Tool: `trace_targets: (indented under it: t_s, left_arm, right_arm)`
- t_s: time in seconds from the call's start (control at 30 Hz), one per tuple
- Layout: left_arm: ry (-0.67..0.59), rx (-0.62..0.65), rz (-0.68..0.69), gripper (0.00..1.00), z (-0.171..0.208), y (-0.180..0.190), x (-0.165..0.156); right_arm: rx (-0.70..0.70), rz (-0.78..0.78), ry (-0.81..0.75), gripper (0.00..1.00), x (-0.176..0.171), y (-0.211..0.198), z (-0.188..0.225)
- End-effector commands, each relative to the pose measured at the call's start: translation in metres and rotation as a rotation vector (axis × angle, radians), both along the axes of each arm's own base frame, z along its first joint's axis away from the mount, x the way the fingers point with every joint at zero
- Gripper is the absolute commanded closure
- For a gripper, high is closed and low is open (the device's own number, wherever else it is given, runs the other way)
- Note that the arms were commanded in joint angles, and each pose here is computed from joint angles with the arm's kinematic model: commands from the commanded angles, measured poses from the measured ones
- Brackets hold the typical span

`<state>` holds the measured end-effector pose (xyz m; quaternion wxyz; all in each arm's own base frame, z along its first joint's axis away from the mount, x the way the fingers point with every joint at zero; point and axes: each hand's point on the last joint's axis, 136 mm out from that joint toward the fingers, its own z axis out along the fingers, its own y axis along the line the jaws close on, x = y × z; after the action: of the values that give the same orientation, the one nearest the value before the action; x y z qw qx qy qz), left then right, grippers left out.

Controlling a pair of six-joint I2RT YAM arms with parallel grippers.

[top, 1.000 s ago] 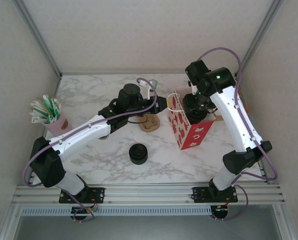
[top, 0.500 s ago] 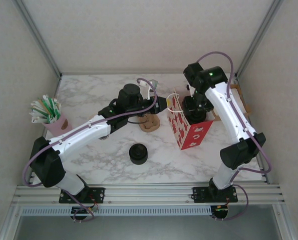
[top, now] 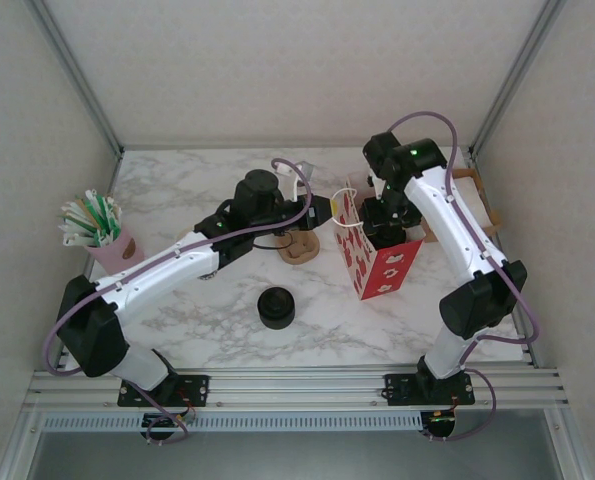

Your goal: Pack the takeout coffee

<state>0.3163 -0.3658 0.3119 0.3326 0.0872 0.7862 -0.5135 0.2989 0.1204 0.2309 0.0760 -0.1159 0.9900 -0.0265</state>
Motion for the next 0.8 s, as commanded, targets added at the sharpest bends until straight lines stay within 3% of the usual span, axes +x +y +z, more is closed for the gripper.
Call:
trace_targets:
  t_s: [0.0, 0.77]
  left_arm:
    - [-0.031, -0.011, -0.004, 0.98, 0.0099, 0.0028, -0.0061]
    - [-0.028, -0.016, 0.005, 0.98, 0.0119, 0.0036, -0.0068]
  right_arm:
    - [0.025, 0.004, -0.002, 0.33, -0.0006, 0.0004, -0.0004]
    - [0.073, -0.009, -0.034, 0.33, 0.0052, -0.0023, -0.0056]
